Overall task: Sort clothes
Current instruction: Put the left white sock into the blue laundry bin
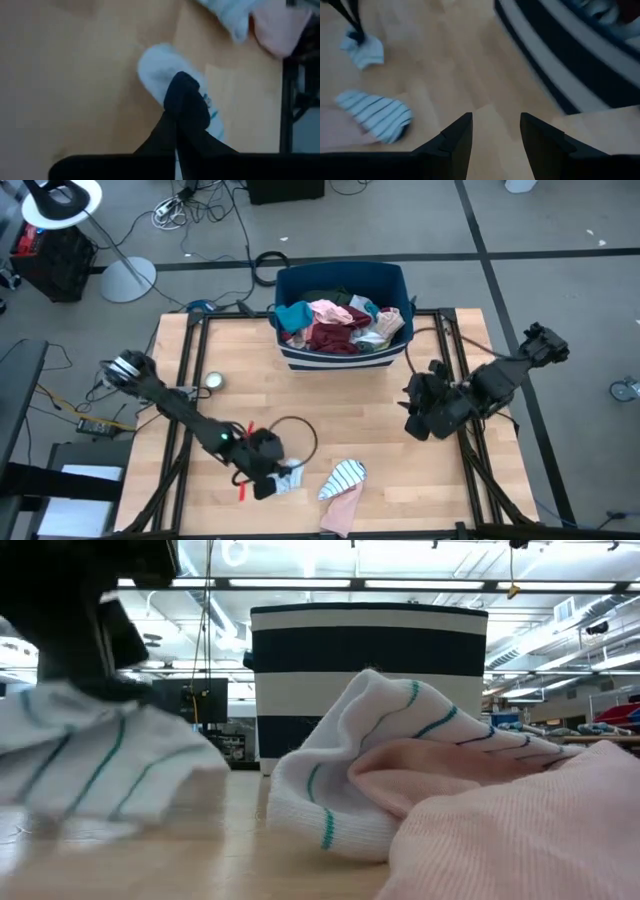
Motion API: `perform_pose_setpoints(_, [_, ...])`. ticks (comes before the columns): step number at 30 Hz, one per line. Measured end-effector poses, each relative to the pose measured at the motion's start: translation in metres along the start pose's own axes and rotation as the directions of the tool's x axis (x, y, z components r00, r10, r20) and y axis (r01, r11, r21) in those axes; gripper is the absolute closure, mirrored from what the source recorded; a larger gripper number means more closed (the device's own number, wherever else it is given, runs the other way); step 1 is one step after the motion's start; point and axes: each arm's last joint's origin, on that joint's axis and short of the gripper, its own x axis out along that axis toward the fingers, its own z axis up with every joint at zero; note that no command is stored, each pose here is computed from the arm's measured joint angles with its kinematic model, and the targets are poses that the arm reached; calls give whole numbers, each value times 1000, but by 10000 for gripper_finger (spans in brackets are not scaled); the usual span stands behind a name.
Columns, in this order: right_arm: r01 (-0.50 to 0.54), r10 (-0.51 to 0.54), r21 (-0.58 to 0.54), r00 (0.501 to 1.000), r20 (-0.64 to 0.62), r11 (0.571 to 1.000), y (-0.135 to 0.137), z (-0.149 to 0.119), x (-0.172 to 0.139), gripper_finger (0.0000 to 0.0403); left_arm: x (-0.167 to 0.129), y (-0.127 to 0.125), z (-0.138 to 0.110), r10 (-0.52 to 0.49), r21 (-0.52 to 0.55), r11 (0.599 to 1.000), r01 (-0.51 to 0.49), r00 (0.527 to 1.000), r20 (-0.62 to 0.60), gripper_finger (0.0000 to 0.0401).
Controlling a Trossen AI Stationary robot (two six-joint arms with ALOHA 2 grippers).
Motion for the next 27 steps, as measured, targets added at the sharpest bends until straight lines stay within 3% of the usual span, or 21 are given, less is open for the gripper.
perform_pose_setpoints(8, [99, -97, -40, 994, 54, 994, 12, -43, 19, 238, -70, 10, 15, 15, -31, 999, -9, 980, 200, 400])
perform_pose_setpoints(11, [86, -86, 3, 994, 65, 996, 12, -68, 30, 238, -88, 15, 22, -2, -41, 999, 14, 963, 268, 400])
perform_pose_setpoints(15, [20, -26, 71, 996, 85, 997, 13, -102, 55, 238, -104, 19, 42, 28, -10, 1000, -26, 952, 306, 401])
perform_pose_setpoints(21, [-107, 85, 162, 987, 138, 981, 15, -140, 98, 238, -148, 27, 93, 94, 55, 991, -125, 915, 393, 401])
perform_pose_setpoints(27, [-208, 153, 230, 960, 234, 951, 9, -166, 133, 238, -200, 51, 149, 181, 58, 964, -260, 801, 571, 401])
